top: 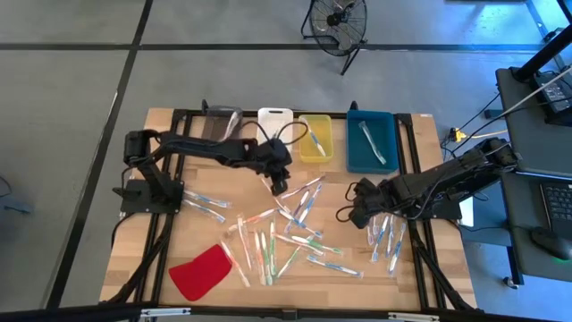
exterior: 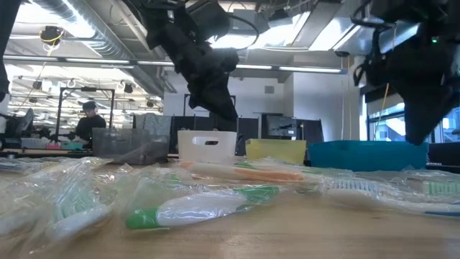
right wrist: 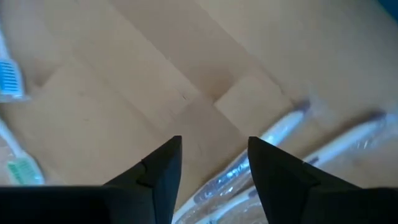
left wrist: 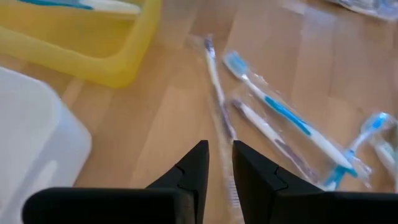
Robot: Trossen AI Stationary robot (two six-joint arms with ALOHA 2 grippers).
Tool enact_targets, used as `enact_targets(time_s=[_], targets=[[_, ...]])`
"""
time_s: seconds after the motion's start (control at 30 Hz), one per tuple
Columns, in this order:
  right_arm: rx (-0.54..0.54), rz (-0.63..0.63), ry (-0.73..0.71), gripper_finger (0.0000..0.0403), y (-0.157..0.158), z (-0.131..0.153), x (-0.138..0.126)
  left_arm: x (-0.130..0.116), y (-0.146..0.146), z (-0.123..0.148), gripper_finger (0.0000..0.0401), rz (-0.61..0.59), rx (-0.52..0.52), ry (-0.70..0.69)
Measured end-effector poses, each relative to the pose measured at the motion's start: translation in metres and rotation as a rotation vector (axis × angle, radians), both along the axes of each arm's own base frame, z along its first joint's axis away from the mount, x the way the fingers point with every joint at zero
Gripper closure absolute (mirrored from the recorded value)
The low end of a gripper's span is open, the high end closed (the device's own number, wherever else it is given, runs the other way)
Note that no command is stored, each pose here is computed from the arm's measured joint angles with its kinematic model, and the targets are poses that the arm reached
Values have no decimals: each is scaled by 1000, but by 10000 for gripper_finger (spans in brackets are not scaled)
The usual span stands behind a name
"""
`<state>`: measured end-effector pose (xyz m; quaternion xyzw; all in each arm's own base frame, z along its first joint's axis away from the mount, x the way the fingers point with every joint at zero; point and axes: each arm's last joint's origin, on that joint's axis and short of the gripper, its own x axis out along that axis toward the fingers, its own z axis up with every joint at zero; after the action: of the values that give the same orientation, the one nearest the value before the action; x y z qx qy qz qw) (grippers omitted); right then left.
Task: Pick & Place Toothbrushes
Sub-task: Put the violet toothbrush into the white bin
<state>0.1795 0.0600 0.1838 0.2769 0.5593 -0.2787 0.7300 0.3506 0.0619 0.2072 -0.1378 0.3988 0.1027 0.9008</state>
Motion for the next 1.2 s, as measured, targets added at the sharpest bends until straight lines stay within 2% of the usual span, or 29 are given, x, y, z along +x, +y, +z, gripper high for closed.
enact_targets(time_s=[0.3, 0.57, 0.93, 1.2], targets=[[26, -168, 41, 239, -2, -15, -10, 4, -32, -1, 338, -60, 5, 10], [34, -244, 83, 250, -6, -36, -23, 5, -56, -1, 340, -114, -5, 10], [54, -275, 26, 240, -8, -54, -28, 5, -58, -1, 340, -100, -21, 9], [40, -315, 24, 287, -9, -55, -29, 5, -58, -1, 340, -99, -20, 9]])
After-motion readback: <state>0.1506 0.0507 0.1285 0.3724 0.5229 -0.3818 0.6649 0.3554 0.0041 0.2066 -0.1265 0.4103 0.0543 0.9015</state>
